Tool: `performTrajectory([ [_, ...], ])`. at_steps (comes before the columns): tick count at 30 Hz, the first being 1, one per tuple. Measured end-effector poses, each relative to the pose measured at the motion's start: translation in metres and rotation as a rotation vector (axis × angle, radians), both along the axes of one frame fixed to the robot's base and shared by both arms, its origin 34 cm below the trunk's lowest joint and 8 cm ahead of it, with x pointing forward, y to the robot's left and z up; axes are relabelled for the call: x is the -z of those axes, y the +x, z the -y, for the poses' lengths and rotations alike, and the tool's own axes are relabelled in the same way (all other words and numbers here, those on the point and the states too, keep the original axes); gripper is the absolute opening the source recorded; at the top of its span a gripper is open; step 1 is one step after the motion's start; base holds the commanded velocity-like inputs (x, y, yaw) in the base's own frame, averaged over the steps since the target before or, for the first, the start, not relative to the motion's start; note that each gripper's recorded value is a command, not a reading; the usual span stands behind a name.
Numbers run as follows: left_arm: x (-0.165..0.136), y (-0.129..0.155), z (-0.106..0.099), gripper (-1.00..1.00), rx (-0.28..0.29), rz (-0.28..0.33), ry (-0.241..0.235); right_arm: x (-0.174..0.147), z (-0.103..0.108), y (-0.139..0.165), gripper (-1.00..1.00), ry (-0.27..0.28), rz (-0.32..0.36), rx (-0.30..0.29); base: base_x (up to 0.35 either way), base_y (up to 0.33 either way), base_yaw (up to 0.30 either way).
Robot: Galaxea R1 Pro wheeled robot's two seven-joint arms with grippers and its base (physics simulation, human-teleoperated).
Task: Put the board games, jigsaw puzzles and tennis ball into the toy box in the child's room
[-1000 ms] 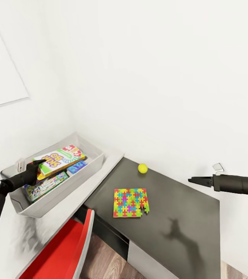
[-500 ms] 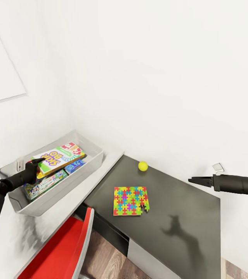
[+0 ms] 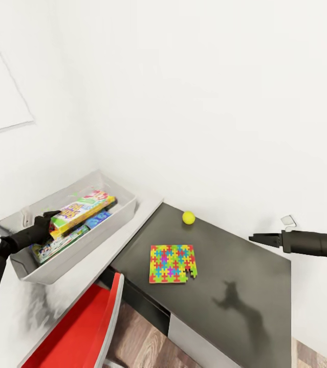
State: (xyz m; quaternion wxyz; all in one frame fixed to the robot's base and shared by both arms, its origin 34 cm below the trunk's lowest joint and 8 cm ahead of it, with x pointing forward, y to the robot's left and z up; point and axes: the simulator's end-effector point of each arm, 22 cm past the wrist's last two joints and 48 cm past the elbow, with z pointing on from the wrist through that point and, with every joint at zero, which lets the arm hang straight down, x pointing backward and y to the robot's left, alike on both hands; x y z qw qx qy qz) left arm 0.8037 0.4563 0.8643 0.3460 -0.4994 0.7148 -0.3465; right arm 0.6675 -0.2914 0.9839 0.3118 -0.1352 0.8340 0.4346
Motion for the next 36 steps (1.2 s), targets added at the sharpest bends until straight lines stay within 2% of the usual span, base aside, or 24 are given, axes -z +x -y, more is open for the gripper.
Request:
performTrajectory([
  [1,-0.007,0.003,0.002,1.00,0.000,0.022,-0.010,0.000,0.000,0.000,1.00,0.000,0.000,0.000,0.000,0.000,0.000],
  [3,-0.010,0.004,0.002,1.00,0.002,0.029,-0.011,0.000,0.000,-0.001,1.00,-0.001,-0.001,-0.001,0.000,0.000,0.000],
  [10,-0.010,0.003,0.000,1.00,0.002,0.023,-0.008,0.000,-0.001,-0.001,1.00,-0.002,0.001,-0.003,0.000,0.000,0.000],
  [14,-0.010,0.001,0.002,1.00,0.023,0.011,-0.002,0.000,-0.001,-0.002,1.00,-0.002,0.001,-0.003,0.000,0.000,0.000],
  [19,-0.009,-0.002,0.003,1.00,0.028,-0.021,0.000,0.000,-0.001,-0.002,1.00,-0.002,0.001,-0.003,0.000,0.000,0.000],
  [24,-0.008,-0.008,0.002,1.00,0.027,-0.083,0.018,0.000,-0.001,-0.002,1.00,-0.002,0.001,-0.004,0.000,0.000,0.000],
  [26,-0.006,-0.014,0.003,1.00,0.028,-0.129,0.014,0.000,-0.001,-0.002,1.00,-0.002,0.001,-0.003,0.000,0.000,0.000],
  [30,-0.014,-0.024,0.000,1.00,0.032,-0.218,0.062,0.000,-0.001,-0.002,1.00,-0.002,0.001,-0.004,0.000,0.000,0.000],
  [36,-0.051,-0.025,0.013,1.00,0.059,-0.210,0.045,-0.001,-0.002,-0.002,1.00,-0.003,0.004,-0.006,0.000,0.000,0.000],
])
